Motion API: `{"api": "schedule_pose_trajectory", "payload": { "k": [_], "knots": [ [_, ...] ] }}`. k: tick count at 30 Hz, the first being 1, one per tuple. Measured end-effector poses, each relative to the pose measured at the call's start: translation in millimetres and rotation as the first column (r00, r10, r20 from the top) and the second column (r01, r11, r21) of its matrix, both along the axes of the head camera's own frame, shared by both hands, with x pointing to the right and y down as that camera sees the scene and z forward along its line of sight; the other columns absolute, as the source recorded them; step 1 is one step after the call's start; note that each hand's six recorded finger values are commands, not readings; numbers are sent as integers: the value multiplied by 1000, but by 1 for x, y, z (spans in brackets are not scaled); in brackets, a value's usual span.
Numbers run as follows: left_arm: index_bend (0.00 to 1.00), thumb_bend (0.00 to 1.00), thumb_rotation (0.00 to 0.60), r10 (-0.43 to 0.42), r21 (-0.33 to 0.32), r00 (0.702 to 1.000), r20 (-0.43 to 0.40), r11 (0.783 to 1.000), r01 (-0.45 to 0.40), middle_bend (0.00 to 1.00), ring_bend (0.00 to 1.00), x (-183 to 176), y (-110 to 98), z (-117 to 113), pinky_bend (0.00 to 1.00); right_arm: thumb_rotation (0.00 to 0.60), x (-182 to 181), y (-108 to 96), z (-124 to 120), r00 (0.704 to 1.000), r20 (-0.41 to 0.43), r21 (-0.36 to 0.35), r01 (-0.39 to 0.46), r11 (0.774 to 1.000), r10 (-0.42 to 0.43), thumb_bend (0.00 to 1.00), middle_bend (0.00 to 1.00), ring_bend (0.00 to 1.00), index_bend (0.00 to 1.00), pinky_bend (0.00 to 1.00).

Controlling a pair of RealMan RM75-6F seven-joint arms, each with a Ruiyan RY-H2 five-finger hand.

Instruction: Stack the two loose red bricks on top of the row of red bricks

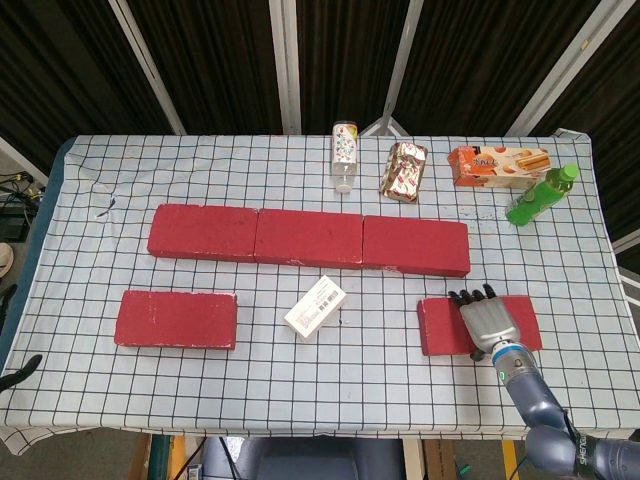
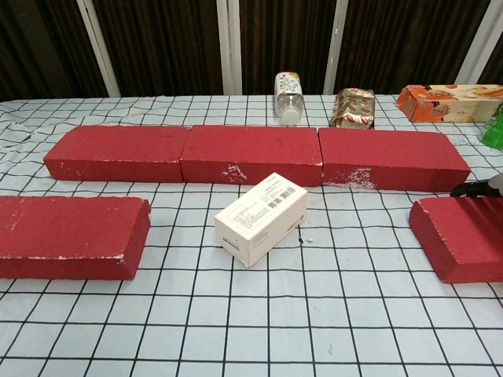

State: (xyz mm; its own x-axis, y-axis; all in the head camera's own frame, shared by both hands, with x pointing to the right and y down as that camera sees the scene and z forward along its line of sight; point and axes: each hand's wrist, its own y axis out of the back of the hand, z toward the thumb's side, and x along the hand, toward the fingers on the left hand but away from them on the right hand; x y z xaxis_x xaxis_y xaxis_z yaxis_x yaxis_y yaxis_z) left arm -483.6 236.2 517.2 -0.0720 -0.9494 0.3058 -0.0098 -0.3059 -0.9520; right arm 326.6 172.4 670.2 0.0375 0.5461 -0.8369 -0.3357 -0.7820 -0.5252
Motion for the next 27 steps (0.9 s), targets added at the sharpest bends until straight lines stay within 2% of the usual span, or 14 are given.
{"api": "schedule_pose_trajectory", "payload": {
  "k": [2,9,17,22,27],
  "knots": [
    [86,219,600,-3,0,1000,0,1000,3,0,0,0,0,0,32,600,-1,0,0,1000,4,4,3,1000,-3,156,209,203,169,0],
    [113,219,600,-8,2,1000,-3,1000,8,0,0,-1,0,-1,32,600,-6,-1,-2,999,32,22,12,1000,-13,155,261,244,297,0],
    [124,219,600,-16,-2,1000,-7,1000,16,0,0,-2,0,-1,32,600,-17,-13,-14,997,70,64,18,998,-23,155,275,244,309,0],
    [129,219,600,-18,-5,1000,2,1000,18,0,0,-2,-1,1,32,600,-29,-32,-31,997,63,97,40,995,-46,155,283,244,310,0],
    [134,219,600,-17,-11,1000,17,1000,17,0,0,-1,-4,6,32,600,-46,-58,-45,998,16,115,55,992,-57,155,294,254,312,0]
  ]
}}
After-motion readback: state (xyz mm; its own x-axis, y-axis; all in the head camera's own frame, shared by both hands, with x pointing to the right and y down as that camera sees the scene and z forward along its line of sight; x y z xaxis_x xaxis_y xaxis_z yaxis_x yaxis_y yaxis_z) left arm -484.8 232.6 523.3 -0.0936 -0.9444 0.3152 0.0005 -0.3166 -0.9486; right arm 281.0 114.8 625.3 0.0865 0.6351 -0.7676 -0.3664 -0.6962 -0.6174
